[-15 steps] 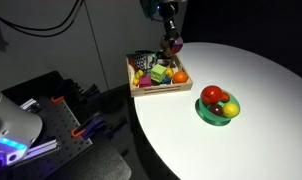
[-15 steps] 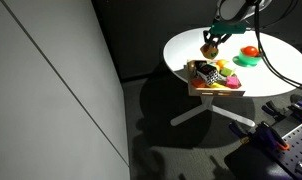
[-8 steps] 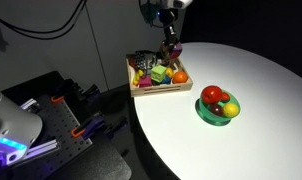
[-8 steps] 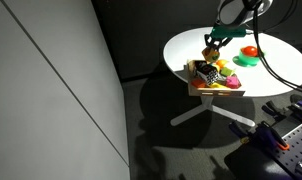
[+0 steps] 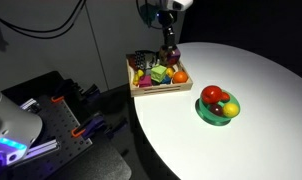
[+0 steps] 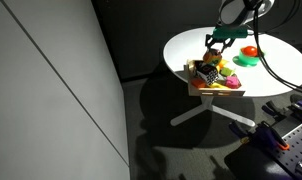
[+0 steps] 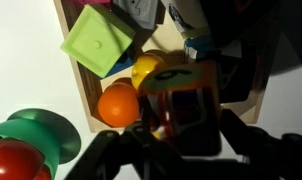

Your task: Put the toy foam in the box

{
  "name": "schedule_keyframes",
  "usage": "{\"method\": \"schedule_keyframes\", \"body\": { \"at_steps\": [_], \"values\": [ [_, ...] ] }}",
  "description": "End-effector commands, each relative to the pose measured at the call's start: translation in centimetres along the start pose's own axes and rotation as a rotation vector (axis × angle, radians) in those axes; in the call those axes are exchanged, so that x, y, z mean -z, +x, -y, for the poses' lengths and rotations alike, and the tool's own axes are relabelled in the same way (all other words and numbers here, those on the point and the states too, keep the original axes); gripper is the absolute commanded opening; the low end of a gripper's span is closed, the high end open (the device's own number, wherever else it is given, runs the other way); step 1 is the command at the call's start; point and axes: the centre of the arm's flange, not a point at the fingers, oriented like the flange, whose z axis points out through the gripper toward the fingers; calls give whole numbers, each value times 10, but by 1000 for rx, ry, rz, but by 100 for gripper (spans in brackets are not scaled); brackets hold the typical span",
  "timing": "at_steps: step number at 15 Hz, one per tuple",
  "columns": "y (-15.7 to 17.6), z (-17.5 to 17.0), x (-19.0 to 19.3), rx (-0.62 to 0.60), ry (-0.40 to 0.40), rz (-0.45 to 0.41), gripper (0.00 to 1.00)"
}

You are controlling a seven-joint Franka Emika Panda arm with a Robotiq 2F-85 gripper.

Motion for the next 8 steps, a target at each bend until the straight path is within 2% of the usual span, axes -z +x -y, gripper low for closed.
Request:
{"method": "schedule_keyframes", "body": {
  "at_steps": [1, 8],
  "values": [
    [-6, -6, 30, -1, 48, 21, 100],
    [-10, -20, 105, 47, 156, 57, 100]
  ]
}}
